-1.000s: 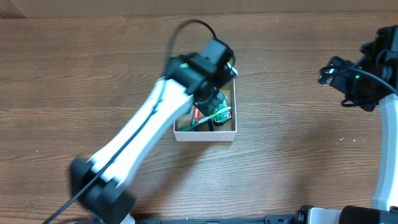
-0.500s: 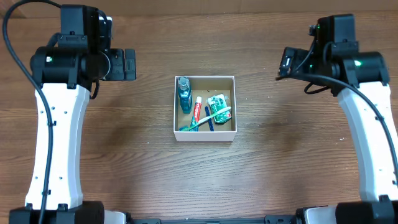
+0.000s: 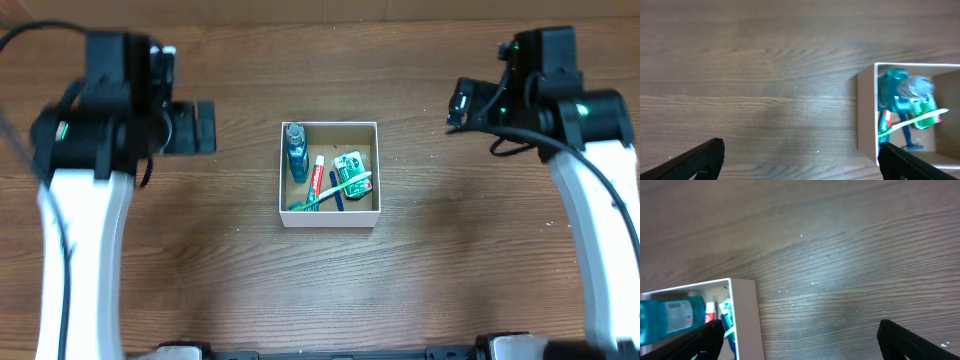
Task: Pack container
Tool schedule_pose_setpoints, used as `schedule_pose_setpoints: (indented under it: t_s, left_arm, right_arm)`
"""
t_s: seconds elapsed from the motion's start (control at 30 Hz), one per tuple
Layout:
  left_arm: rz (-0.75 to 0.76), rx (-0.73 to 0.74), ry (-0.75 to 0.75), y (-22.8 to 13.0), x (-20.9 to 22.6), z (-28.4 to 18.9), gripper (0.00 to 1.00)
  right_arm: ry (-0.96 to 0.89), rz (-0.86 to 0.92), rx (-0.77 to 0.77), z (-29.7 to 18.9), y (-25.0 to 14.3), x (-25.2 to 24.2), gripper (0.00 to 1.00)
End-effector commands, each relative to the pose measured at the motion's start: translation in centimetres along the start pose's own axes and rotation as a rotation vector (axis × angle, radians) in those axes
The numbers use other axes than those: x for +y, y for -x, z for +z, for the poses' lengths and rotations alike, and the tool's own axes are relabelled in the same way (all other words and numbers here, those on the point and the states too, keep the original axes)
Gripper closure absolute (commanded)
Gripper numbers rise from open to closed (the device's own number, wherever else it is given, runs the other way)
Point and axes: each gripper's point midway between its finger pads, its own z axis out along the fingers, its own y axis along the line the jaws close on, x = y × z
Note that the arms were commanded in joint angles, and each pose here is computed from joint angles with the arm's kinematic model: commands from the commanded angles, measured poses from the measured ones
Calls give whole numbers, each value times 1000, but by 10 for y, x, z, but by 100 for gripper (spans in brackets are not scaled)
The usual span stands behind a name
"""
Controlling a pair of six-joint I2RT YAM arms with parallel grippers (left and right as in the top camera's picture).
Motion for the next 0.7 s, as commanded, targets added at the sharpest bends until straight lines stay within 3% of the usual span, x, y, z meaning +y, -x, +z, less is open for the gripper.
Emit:
schedule_pose_setpoints:
  t_s: [0.0,0.13,0.33,0.5,0.67]
  left_arm:
    - [2,-149,-23,-30,1,-53,0]
    - [-2,-235,-28,-76,5,-65,0]
    - [-95,-373,-53,-137,9,-57,0]
    - [-141,-321,-41,-169,12,-25,0]
    - [-154,-285,-37,-176,12,2,0]
  right_arm:
    - [18,9,-143,-47,0,-3,0]
    - [28,6,-216,-61,-27,-14,0]
    - [-13,14,-267,-48,-102,-47,0]
    - [-26,12,-224,-46,-139,-59,0]
    - [-35,11,-199,-43,-144,-60,0]
